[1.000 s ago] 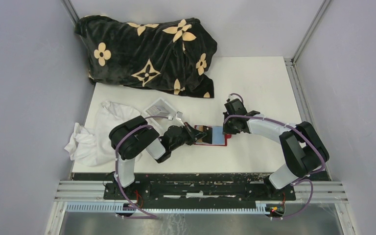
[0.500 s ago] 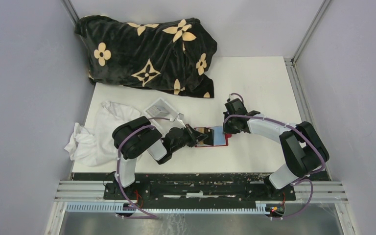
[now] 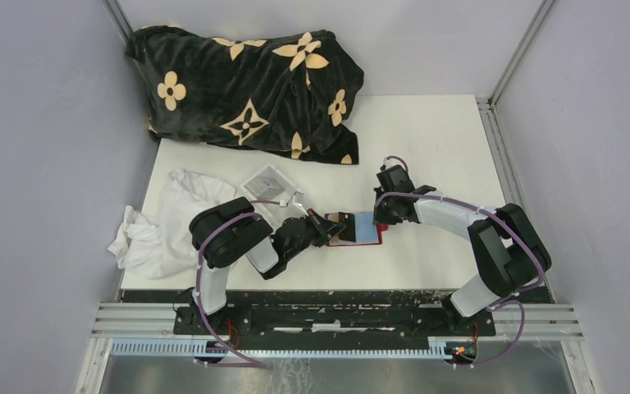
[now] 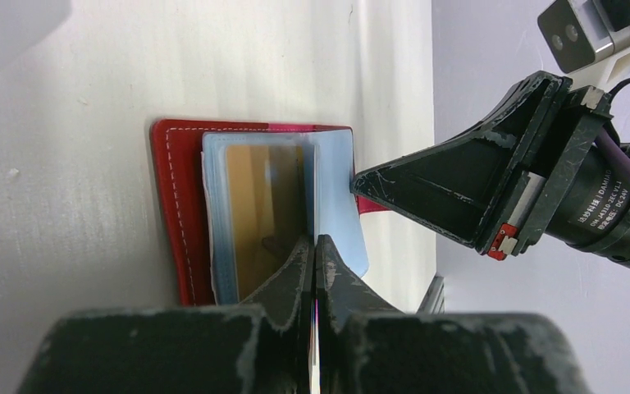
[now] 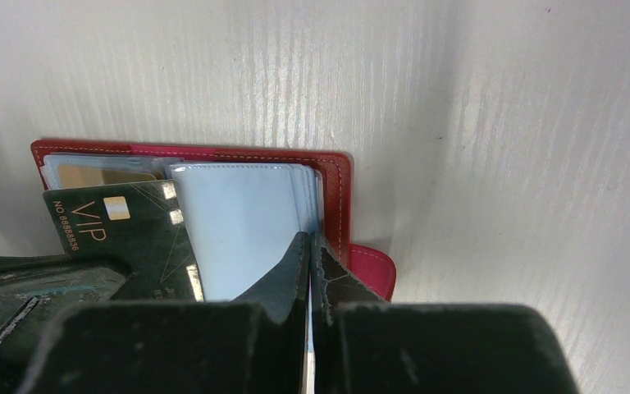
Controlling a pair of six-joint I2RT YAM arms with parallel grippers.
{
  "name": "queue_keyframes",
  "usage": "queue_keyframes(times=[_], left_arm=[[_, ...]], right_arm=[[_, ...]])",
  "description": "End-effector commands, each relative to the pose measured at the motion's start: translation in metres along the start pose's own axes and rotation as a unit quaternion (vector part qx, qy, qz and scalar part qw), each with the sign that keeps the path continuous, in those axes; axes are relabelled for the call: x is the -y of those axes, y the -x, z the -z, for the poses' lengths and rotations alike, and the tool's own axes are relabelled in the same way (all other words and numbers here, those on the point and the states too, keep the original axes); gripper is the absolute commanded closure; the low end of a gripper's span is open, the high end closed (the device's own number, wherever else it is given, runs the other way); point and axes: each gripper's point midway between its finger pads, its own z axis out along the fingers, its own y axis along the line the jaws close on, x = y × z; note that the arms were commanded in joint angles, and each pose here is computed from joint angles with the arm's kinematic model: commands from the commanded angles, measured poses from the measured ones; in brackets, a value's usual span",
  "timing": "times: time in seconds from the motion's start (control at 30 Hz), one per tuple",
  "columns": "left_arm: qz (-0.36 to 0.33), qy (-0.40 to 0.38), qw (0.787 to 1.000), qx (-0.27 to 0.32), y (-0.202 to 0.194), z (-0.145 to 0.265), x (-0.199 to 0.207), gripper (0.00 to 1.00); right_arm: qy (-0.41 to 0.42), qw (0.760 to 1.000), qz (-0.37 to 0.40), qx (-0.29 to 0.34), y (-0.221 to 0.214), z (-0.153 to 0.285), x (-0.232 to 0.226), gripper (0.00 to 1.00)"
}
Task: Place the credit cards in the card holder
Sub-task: Insert the credit card into the card holder.
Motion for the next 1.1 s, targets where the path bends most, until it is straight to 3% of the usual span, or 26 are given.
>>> queue_keyframes(times=[0.0,0.47,1.07], left_arm=[[0.019,-0.023,0.999,0.02,0.004,-0.006,0.014,0.97],[0.026,-0.021,0.999,0.017,-0.011,-0.011,0.013,0.97],[0.04,0.011,0.996,0.085,-0.001,-0.001,0.0,0.97]], right_arm=[[-0.007,1.0,-0.006,-0.001,-0.001,-0.005,0.004,0.99],[-0.006,1.0,-0.006,-0.006,-0.004,-0.007,0.004,0.99],[-0.004,1.0,-0.009,-0.01,-0.007,-0.009,0.004,0.99]])
